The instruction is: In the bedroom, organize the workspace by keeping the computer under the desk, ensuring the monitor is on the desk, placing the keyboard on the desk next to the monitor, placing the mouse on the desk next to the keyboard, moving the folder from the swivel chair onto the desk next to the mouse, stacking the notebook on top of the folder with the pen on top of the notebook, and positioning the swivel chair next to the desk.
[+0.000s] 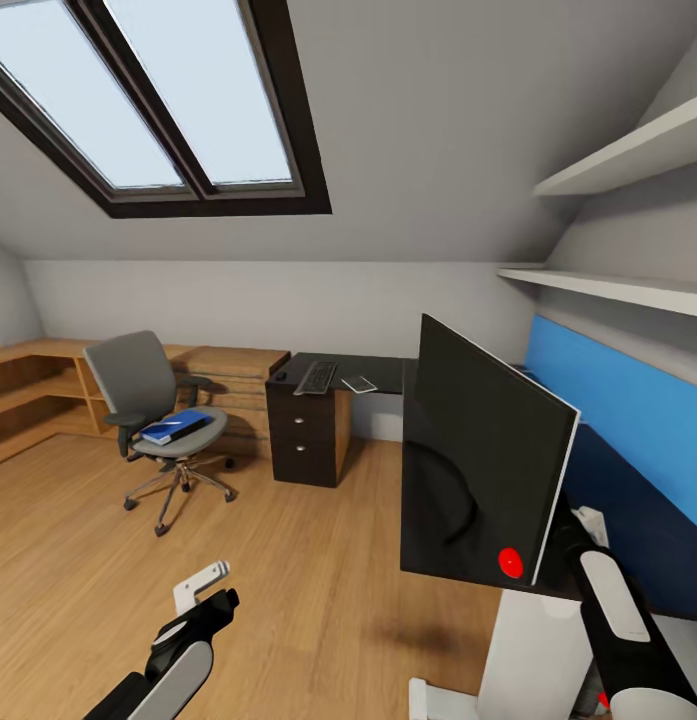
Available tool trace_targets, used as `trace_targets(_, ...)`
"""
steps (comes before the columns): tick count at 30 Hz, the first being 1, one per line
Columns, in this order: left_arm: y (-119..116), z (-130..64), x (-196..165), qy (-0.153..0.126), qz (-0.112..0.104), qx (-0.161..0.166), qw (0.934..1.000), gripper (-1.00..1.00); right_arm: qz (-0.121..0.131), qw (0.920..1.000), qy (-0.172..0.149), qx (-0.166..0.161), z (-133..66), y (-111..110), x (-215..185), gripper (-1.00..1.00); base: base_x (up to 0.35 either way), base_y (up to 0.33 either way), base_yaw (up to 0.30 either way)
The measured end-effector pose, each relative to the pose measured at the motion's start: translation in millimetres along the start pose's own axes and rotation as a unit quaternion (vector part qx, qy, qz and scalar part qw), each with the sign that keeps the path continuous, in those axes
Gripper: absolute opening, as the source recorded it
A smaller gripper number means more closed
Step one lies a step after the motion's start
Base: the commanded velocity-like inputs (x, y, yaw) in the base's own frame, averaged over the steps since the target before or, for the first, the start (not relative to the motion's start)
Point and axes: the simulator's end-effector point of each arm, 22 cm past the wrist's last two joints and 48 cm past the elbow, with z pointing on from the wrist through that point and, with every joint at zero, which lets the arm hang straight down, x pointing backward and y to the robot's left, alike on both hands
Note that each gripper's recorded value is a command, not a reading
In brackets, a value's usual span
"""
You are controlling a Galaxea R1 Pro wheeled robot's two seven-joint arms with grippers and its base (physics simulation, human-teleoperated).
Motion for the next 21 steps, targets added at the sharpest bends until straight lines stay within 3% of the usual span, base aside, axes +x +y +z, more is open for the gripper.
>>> trace_targets(21, -4.4, -2.9, -1.3, -0.003, -0.002, 0.004, 1.0000, 1.00, -0.001, 1.0000, 0.001, -0.006, -1.2, 5.8, 0.5, 1.00, 0.000, 0.000, 0.000)
